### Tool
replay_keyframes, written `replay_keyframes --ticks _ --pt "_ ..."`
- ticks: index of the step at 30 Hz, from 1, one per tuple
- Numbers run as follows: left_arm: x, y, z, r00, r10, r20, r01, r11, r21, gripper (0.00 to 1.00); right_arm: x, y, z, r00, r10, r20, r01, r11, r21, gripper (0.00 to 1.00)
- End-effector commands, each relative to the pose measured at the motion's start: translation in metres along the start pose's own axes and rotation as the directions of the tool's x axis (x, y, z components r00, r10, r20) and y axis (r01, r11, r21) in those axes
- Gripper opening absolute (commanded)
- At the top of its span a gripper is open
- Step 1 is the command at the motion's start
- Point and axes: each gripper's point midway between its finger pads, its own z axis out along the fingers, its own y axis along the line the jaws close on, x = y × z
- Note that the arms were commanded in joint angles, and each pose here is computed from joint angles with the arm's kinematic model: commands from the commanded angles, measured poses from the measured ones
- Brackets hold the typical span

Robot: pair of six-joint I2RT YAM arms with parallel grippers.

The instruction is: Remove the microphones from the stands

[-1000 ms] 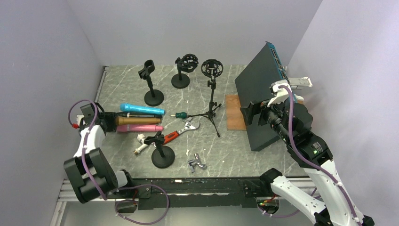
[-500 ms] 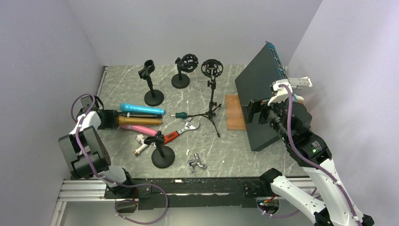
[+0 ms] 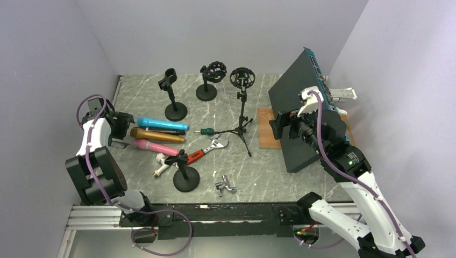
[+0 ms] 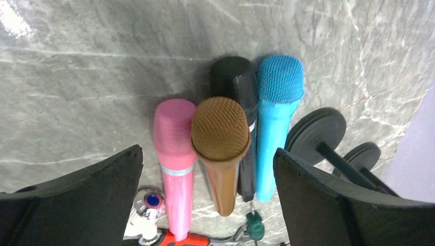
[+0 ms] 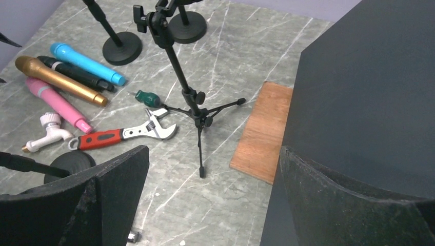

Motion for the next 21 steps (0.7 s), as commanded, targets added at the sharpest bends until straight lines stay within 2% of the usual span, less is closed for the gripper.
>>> replay_keyframes --ticks 1,6,10,13,16,19,21 --pt "0.0 -0.009 -0.031 0.994 0.094 0.049 -0.095 0.995 0.021 0.99 -0.022 0.01 -0.004 0.998 -0.007 0.063 0.011 0.999 -0.053 1.0" --pt "0.012 -0.024 -0.059 0.986 0.14 0.088 -0.146 0.987 0.063 0.99 -0.017 0.015 -0.002 0.999 -0.011 0.041 0.014 0.996 -0.083 1.0" --pt "0.022 -0.054 -0.097 0.979 0.162 0.124 -0.183 0.967 0.179 0.99 -0.017 0.02 -0.002 0.999 -0.009 0.038 0.014 0.994 -0.11 1.0" --pt "0.032 -0.087 -0.138 0.957 0.229 0.178 -0.273 0.917 0.29 0.95 -0.017 0.022 0.0 0.999 -0.004 0.034 0.008 0.993 -0.116 1.0" --pt "0.049 -0.124 -0.185 0.913 0.318 0.254 -0.4 0.812 0.424 0.92 -0.013 0.02 0.006 1.0 0.023 0.007 -0.022 0.995 -0.095 1.0" --pt "0.079 -0.156 -0.232 0.852 0.4 0.339 -0.524 0.639 0.563 0.91 -0.005 0.022 0.015 0.998 0.038 -0.047 -0.042 0.995 -0.091 1.0" --pt "0.106 -0.171 -0.263 0.809 0.445 0.384 -0.579 0.486 0.655 0.89 0.0 0.026 0.022 0.996 0.042 -0.079 -0.051 0.993 -0.105 1.0"
